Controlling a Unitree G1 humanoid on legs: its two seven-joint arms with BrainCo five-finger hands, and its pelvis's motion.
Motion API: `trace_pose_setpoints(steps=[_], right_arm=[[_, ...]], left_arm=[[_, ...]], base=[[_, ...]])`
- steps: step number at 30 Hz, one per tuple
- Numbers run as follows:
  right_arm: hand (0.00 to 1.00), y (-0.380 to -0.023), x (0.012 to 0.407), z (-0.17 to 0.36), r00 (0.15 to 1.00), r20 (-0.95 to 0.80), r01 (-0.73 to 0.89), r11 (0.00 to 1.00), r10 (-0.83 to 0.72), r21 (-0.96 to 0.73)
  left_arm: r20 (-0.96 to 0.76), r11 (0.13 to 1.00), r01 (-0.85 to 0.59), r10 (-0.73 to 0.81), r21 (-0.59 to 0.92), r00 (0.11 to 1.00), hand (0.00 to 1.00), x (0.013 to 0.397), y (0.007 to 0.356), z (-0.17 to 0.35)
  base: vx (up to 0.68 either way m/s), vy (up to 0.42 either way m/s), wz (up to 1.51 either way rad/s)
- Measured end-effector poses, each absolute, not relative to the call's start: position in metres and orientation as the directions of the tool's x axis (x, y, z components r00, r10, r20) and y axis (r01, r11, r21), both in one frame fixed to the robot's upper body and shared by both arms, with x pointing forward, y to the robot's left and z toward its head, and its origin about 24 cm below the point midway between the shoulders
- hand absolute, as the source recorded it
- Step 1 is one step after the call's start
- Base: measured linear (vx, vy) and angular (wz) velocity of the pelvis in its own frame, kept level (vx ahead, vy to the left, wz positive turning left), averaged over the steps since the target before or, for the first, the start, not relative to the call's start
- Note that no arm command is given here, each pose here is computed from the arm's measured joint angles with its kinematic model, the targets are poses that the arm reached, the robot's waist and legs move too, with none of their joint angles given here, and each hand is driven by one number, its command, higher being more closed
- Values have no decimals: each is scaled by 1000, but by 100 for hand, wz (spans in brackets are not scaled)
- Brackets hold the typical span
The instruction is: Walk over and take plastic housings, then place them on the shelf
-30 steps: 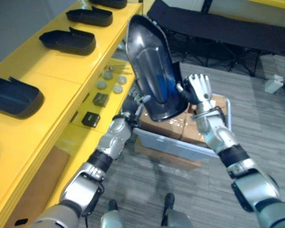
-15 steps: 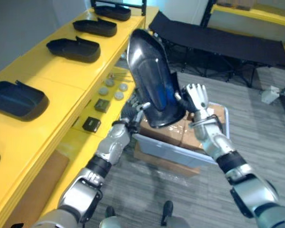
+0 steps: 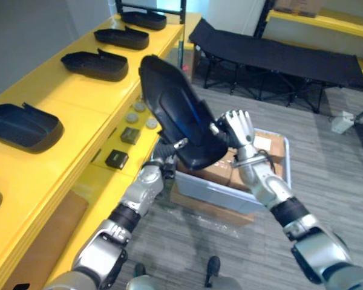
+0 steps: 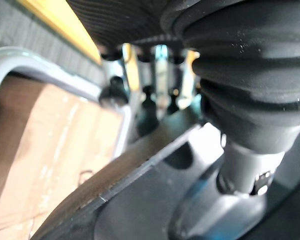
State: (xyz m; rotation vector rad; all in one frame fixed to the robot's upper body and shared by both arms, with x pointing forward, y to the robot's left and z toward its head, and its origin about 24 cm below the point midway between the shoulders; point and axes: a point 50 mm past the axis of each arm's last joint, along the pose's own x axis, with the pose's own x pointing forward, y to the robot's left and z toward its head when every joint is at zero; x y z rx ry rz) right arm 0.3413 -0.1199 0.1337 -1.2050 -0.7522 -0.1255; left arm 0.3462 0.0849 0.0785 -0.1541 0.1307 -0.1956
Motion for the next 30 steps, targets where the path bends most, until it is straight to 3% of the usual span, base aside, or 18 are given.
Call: trace_pose_setpoints(steps=[3,4,18,24,25,30], right_arm=[[100,-120,341,132,758,583,466,382,293,-798],[100,-120,341,132,759,582,465,383,293,-799],[100,-108,334,134,717,639,481,464,279,-743],[100,-113,331,127,741,635,466,514,218,-720],[0,-112,331,126,745,634,461,530,205,-712],[0,-99,322,124,739,652,420,639,172,-644]], left_arm=[[-112,968,189,-209,-164,971,0,346,85,79],[-111,968,190,-209,-162,972,100,346,84,79],[8,980,148,-148,-133,989,100,345,89,86],[49,980,134,-128,-144,991,100,343,85,89],[54,980,134,-127,-149,990,100,343,85,90],[69,971,127,-115,-203,991,100,341,85,90]], base=[[0,0,0],[0,0,0],[0,0,0],[0,0,0],[0,0,0],[0,0,0]])
